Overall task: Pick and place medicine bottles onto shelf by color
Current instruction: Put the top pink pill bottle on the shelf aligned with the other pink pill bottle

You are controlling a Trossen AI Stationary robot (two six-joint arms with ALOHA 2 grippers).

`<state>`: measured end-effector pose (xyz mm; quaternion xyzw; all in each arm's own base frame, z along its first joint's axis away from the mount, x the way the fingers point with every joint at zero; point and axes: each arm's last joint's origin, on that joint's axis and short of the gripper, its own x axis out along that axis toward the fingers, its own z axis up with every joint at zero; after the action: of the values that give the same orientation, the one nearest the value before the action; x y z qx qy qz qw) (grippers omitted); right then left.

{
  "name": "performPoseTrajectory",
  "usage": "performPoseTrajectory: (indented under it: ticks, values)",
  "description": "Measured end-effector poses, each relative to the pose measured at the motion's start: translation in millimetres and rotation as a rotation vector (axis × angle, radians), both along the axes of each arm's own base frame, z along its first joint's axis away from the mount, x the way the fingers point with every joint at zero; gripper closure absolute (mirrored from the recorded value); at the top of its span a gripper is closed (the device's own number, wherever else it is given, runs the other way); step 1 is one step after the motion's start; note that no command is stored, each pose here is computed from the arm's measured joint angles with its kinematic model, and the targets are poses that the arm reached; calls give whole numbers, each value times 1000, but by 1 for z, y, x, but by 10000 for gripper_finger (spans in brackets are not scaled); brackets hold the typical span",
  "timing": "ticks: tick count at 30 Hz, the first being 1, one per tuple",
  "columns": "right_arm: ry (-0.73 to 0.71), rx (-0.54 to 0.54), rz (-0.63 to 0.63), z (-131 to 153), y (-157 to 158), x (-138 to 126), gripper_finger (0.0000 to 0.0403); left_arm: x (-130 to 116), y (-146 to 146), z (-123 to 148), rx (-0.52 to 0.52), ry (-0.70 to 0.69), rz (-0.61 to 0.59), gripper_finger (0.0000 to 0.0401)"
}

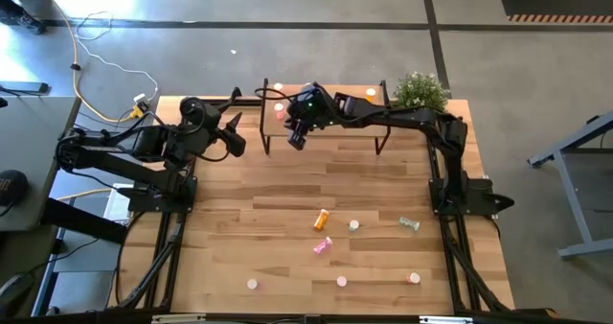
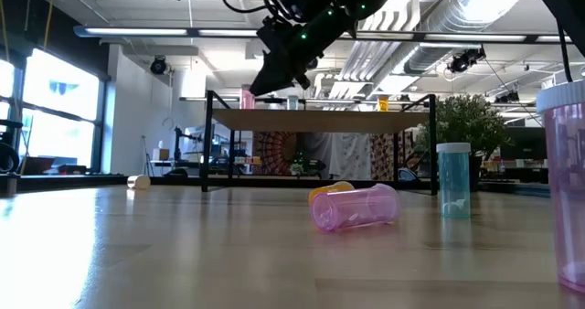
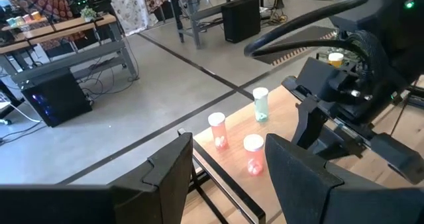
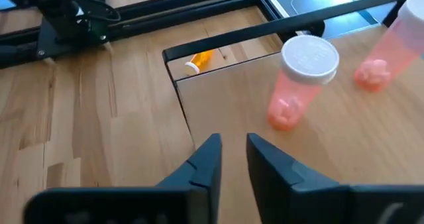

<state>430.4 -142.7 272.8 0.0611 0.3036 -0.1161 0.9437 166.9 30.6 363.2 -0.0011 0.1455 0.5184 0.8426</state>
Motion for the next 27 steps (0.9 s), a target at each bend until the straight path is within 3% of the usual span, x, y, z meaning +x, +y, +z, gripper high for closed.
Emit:
performPoseTrajectory:
  ticks: [7, 27]
  values:
    - [-52, -64, 37, 5, -2, 3, 399, 0, 0, 0, 2, -1, 5, 222]
    - [-60, -71, -1, -7, -28, 2, 403, -3, 16, 1, 0, -8, 96, 222]
